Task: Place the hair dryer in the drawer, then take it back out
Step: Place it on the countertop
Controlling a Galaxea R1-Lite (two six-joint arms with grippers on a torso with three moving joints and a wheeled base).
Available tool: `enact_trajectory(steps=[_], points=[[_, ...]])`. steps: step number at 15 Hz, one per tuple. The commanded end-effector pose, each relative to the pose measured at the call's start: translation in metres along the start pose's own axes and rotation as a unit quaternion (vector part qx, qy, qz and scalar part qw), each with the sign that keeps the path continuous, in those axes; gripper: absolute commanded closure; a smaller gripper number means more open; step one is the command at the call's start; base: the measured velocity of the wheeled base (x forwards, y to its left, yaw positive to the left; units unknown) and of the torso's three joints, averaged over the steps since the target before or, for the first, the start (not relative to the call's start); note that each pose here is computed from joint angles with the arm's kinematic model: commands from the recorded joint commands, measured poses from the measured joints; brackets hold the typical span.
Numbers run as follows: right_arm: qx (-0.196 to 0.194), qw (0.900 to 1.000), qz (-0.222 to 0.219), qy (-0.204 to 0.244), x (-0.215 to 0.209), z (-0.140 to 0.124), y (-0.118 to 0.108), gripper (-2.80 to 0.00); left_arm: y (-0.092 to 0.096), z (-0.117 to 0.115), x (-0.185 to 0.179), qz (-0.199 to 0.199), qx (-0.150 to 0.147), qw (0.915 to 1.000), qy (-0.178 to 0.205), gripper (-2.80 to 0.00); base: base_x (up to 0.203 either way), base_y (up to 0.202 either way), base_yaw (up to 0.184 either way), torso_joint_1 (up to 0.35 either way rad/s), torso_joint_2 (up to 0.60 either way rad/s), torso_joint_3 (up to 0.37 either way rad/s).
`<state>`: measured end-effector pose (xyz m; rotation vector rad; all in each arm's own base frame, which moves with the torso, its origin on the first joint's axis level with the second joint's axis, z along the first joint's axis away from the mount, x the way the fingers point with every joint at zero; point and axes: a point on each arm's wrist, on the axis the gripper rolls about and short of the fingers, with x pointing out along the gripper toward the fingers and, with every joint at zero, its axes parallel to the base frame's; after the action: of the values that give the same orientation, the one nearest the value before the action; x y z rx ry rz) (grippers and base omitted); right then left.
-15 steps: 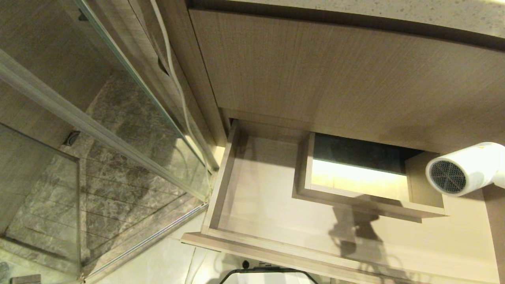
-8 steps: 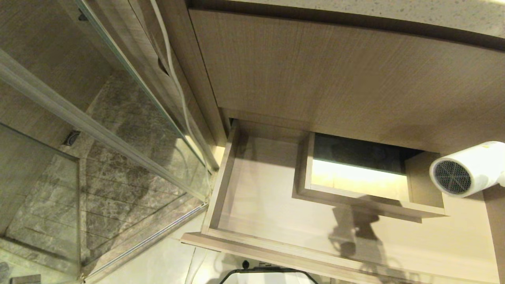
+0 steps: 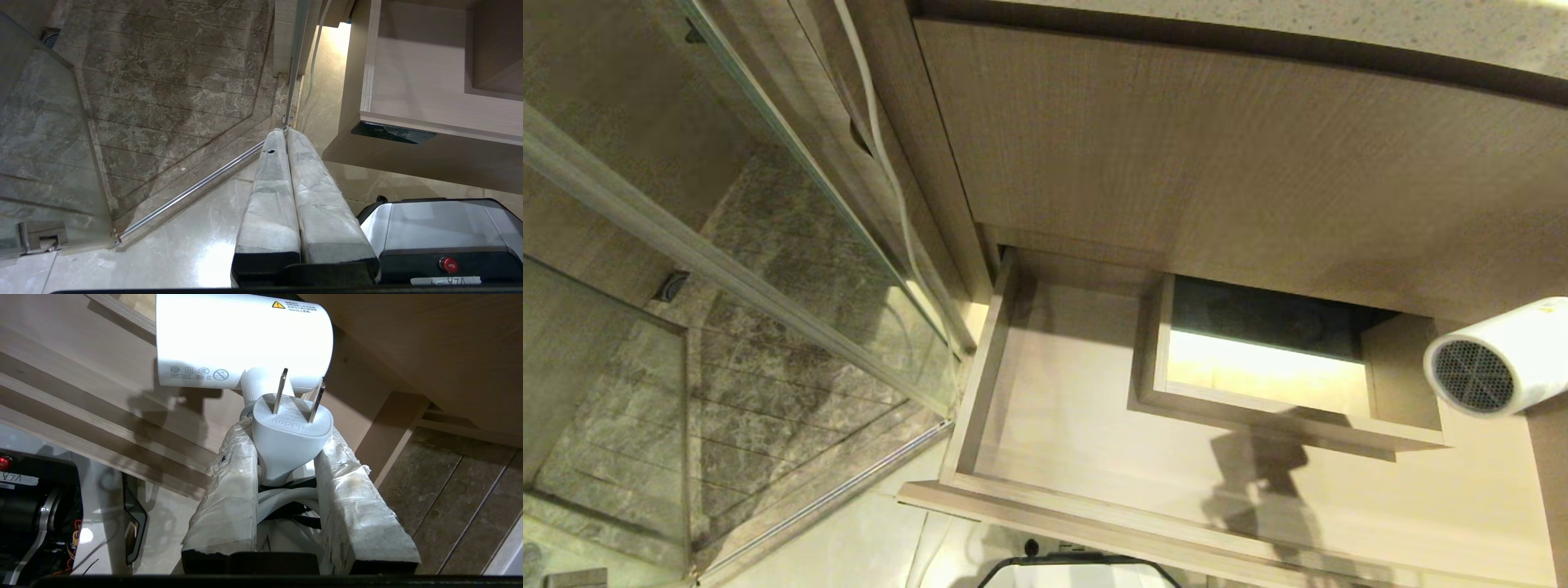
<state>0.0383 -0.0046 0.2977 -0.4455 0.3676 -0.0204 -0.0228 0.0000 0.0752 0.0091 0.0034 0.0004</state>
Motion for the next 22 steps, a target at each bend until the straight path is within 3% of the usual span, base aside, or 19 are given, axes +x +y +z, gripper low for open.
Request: enact_trajectory(steps=[1, 8, 12, 22], points=[[-0.002, 1.000, -0.004, -0.009, -0.007, -0.003, 0.002, 0.00, 0.000, 0.000, 0.000, 0.000, 0.000, 1.0000, 0.000, 0.00, 0.000, 0.000, 0.000, 0.000, 0.00, 0.000], [-0.001, 1.000, -0.011, -0.023, -0.014, -0.005, 0.003, 0.00, 0.000, 0.000, 0.000, 0.000, 0.000, 1.0000, 0.000, 0.00, 0.000, 0.000, 0.000, 0.000, 0.00, 0.000], [-0.001, 0.999, -0.013, -0.030, -0.020, -0.009, 0.006, 0.00, 0.000, 0.000, 0.000, 0.000, 0.000, 1.0000, 0.000, 0.00, 0.000, 0.000, 0.000, 0.085, -0.31, -0.115], [-0.003, 0.999, -0.002, -0.051, -0.030, -0.014, 0.009, 0.00, 0.000, 0.000, 0.000, 0.000, 0.000, 1.0000, 0.000, 0.00, 0.000, 0.000, 0.000, 0.346, -0.53, -0.229]])
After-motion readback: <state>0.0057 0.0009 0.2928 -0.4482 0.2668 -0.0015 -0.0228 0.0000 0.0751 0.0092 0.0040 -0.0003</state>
